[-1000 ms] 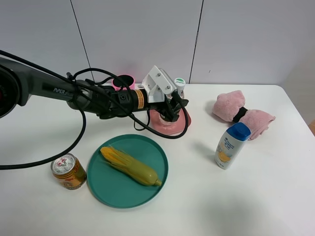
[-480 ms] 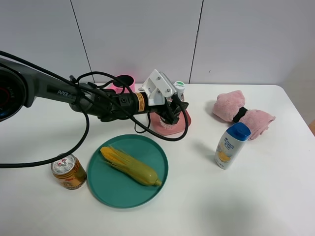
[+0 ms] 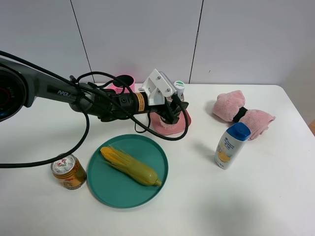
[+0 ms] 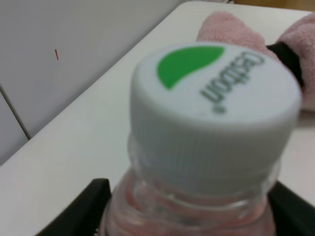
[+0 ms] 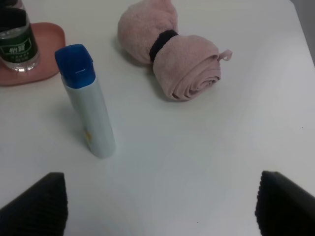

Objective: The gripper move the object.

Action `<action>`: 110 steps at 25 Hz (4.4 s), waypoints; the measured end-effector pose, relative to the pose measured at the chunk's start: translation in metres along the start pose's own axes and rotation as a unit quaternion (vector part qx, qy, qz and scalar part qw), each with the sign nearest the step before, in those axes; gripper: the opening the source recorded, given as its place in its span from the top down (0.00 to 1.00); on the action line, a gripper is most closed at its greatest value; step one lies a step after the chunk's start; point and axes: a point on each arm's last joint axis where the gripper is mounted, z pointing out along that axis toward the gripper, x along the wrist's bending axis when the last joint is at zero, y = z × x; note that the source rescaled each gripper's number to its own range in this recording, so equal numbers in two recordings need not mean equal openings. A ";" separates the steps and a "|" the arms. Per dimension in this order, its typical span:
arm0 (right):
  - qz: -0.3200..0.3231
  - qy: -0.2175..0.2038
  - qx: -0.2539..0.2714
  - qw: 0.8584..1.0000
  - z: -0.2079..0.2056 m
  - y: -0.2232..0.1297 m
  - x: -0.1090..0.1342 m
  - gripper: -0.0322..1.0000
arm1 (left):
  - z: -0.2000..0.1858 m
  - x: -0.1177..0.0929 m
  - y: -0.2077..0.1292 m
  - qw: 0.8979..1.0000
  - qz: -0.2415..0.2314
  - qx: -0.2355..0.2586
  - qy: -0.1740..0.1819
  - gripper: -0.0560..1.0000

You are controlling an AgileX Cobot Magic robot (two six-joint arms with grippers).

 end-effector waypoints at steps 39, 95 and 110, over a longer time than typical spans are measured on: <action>0.000 0.000 0.000 1.000 0.000 0.000 0.000 0.00 | -0.026 0.015 0.044 0.998 0.038 -0.024 0.036 0.22; 0.000 0.000 0.000 1.000 0.000 0.000 0.000 0.00 | -0.526 -0.233 0.122 0.809 -0.183 -0.008 0.558 0.22; 0.000 0.000 0.000 1.000 0.000 0.000 0.000 0.00 | -0.464 -0.191 0.058 0.817 -0.251 0.070 0.515 0.22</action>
